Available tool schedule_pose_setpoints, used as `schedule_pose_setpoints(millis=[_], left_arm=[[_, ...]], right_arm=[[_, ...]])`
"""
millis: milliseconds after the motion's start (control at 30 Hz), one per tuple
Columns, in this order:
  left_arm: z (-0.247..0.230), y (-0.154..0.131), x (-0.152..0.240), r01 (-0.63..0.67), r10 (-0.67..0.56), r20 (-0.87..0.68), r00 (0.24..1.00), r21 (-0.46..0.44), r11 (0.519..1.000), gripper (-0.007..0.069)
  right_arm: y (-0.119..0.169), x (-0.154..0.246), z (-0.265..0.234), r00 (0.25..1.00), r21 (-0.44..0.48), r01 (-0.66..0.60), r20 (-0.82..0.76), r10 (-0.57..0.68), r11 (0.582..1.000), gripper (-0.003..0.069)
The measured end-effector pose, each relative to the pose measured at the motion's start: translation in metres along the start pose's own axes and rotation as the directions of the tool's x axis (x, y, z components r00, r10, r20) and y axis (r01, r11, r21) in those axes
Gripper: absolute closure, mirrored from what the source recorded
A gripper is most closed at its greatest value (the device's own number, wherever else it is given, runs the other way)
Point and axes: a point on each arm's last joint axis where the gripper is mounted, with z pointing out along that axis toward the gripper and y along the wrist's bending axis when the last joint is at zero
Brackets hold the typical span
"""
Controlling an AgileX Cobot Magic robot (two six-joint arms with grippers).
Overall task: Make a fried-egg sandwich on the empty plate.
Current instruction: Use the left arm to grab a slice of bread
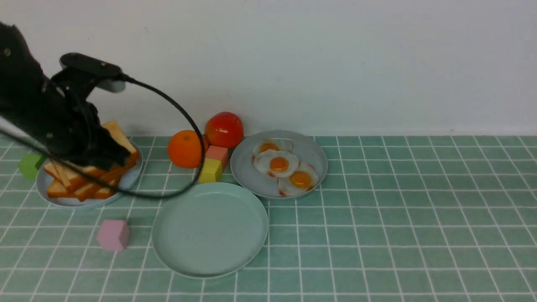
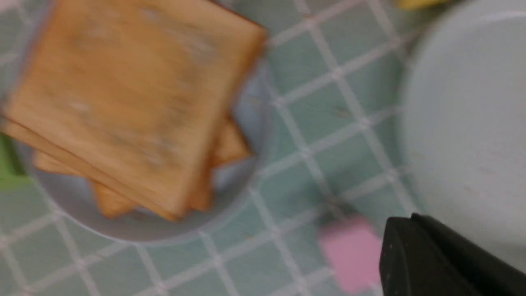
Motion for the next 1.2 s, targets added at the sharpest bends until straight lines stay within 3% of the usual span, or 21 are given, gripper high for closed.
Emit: schedule_pose_setpoints(millis=[133, 200, 333, 467, 500, 567, 667, 933, 1033, 1200], left_arm=[[0.016, 0.026, -0.010, -0.101, 0.101, -0.012, 0.995, -0.035, 0.994, 0.0629], [0.025, 0.033, -0.010, -0.183, 0.182, -0.030, 0.983, -0.042, 0.982, 0.0583], [0.043, 0.035, -0.008, -0.284, 0.282, -0.066, 0.957, -0.031, 0.958, 0.0439], [0.064, 0.039, -0.007, -0.327, 0.323, -0.071, 0.944, -0.051, 0.944, 0.0235], [0.065, 0.040, -0.007, -0.327, 0.324, -0.073, 0.943, -0.050, 0.944, 0.0227], [0.075, 0.042, -0.008, -0.337, 0.333, -0.057, 0.941, -0.078, 0.938, 0.0134], [0.084, 0.044, -0.008, -0.341, 0.337, -0.050, 0.940, -0.090, 0.936, 0.0099], [0.110, 0.047, -0.006, -0.352, 0.350, -0.044, 0.936, -0.110, 0.929, 0.0134], [0.111, 0.047, -0.007, -0.352, 0.350, -0.042, 0.936, -0.112, 0.929, 0.0190], [0.112, 0.047, -0.006, -0.356, 0.353, -0.046, 0.934, -0.108, 0.928, 0.0357]], right_arm=[[0.002, 0.001, 0.000, 1.000, -0.017, -0.007, -0.013, 0.007, 1.000, 0.0654], [0.002, 0.001, 0.000, 1.000, -0.024, -0.011, -0.012, 0.011, 1.000, 0.0654], [0.003, 0.001, 0.000, 1.000, -0.030, -0.006, -0.008, 0.006, 1.000, 0.0651], [0.004, 0.000, 0.000, 1.000, -0.039, 0.003, -0.004, -0.003, 0.999, 0.0648], [0.004, 0.000, 0.000, 1.000, -0.040, 0.003, -0.004, -0.003, 0.999, 0.0648], [0.004, 0.000, 0.000, 1.000, -0.043, 0.003, -0.002, -0.003, 0.999, 0.0646], [0.004, 0.000, 0.000, 1.000, -0.044, 0.002, -0.001, -0.002, 0.999, 0.0645], [0.006, -0.001, 0.000, 1.000, -0.064, -0.011, 0.009, 0.012, 0.998, 0.0644], [0.007, -0.001, 0.000, 1.000, -0.076, -0.018, 0.013, 0.019, 0.997, 0.0643], [0.008, -0.002, 0.000, 1.000, -0.092, -0.009, 0.019, 0.011, 0.996, 0.0637]])
